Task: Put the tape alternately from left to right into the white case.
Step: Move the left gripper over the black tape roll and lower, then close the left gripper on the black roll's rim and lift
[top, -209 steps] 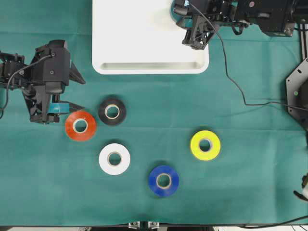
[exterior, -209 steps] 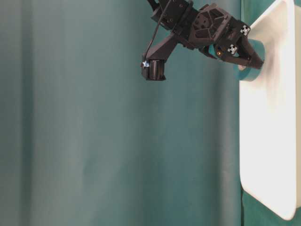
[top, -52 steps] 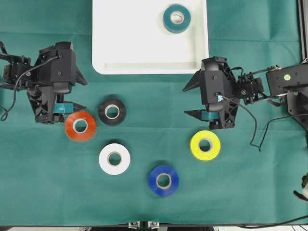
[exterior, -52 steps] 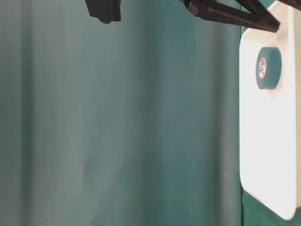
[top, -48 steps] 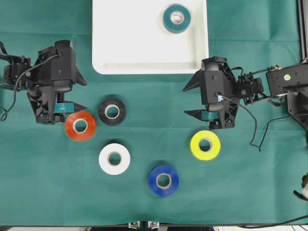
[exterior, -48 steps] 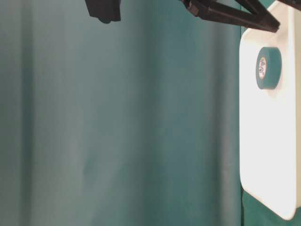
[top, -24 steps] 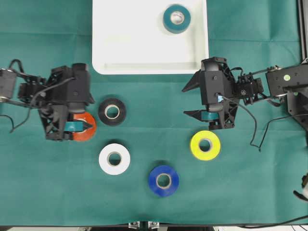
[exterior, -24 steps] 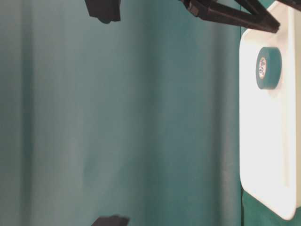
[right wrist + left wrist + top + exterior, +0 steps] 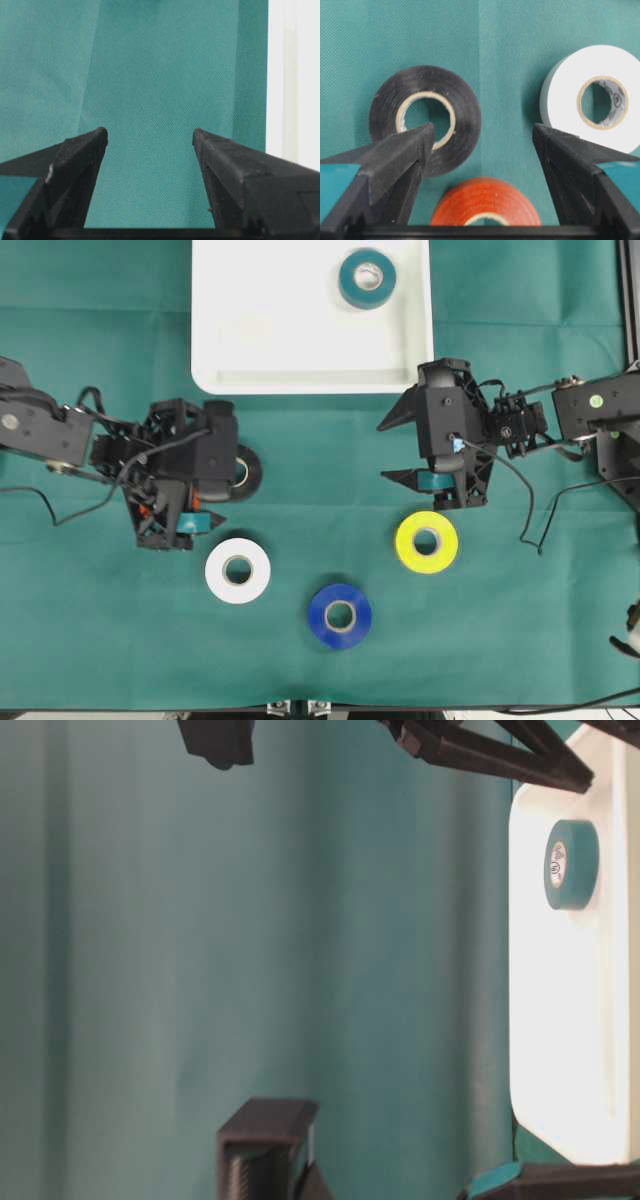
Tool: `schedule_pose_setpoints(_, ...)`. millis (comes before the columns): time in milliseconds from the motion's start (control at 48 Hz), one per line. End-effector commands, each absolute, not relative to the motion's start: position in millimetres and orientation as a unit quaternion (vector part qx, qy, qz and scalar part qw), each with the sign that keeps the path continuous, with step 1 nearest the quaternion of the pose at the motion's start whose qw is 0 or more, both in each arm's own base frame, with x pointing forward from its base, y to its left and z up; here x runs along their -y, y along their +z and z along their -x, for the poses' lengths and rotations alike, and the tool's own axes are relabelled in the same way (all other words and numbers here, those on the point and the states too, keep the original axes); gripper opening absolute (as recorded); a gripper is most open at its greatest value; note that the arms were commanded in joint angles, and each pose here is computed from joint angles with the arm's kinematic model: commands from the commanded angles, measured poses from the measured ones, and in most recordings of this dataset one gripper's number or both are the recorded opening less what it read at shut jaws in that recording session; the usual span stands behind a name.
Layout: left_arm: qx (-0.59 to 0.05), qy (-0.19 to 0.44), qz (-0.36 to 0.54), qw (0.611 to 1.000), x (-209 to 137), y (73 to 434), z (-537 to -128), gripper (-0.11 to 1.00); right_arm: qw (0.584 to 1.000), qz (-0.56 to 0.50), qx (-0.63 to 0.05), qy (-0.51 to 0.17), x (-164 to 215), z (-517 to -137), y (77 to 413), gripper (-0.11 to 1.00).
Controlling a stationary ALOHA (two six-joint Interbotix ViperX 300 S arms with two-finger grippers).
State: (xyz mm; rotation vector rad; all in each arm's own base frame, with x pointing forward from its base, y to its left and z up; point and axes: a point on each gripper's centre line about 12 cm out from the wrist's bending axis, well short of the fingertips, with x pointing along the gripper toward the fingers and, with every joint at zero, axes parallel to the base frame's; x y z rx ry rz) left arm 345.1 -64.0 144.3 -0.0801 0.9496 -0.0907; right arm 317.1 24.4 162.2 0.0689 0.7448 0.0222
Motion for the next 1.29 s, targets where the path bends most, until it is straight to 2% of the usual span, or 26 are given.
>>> schedule_pose_setpoints(0, -0.448, -0.049, 0.036, 0.892, 68, 149, -355, 0.86, 0.935, -0.031, -0.354, 0.015, -25, -319, 167, 0.76)
schedule_pose_setpoints(479, -0.479, -0.038, 0.035, 0.876, 64, 122, -362, 0.85, 0.934, -0.030, -0.356, 0.015, -26, -318, 166, 0.76)
schedule_pose_setpoints(1272, -0.498, -0.031, 0.018, 0.867, 49, 103, -368, 0.85, 0.933, -0.029, -0.358, 0.016, -26, -317, 164, 0.76)
